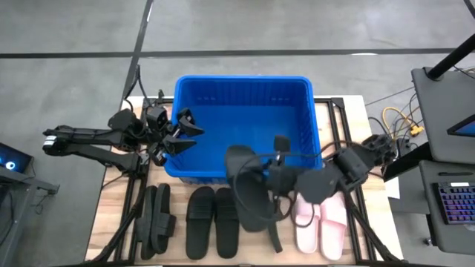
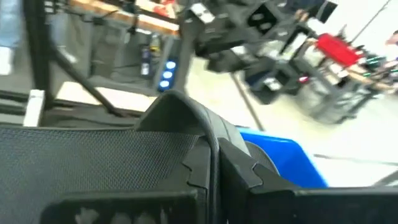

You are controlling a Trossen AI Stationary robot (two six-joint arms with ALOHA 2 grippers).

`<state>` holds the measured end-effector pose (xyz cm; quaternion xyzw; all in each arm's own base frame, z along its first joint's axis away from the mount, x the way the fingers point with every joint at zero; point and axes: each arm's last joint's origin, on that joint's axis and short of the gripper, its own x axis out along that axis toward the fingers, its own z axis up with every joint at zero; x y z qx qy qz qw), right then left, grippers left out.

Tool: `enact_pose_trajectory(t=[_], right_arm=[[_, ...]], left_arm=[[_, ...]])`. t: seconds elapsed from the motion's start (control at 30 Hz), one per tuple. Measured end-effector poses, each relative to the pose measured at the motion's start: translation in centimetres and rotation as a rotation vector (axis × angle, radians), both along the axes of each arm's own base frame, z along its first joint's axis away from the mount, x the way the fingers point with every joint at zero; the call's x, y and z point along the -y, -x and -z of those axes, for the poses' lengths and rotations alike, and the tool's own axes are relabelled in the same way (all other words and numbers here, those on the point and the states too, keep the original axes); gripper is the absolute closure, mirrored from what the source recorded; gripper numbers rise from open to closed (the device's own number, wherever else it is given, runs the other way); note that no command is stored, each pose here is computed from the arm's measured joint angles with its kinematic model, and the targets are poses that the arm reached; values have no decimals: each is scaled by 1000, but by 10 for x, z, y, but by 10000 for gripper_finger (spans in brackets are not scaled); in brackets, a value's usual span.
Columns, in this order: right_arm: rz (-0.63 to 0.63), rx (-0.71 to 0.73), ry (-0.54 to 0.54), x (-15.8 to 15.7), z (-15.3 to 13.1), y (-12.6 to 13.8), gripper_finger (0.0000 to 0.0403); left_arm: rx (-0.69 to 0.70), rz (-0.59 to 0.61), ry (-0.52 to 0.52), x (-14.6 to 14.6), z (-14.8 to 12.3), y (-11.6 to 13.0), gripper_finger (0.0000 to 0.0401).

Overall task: Pick and place slides into bin
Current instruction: Put the black slide into the blue container

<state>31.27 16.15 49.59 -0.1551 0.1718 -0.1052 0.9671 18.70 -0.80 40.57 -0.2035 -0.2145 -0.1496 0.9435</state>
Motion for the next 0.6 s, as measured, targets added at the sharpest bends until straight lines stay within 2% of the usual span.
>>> enact_pose_trajectory(t=[0.23,0.43,0.6], right_arm=[[49,-8,72,25,-6,-4,390],[141,-77,114,62,-2,-13,390],[98,-163,65,101,3,-21,390]], left_arm=[[12,-1,-1,0,-2,3,211],[18,-3,-5,0,-3,5,211],[20,-8,-10,0,-3,5,212]])
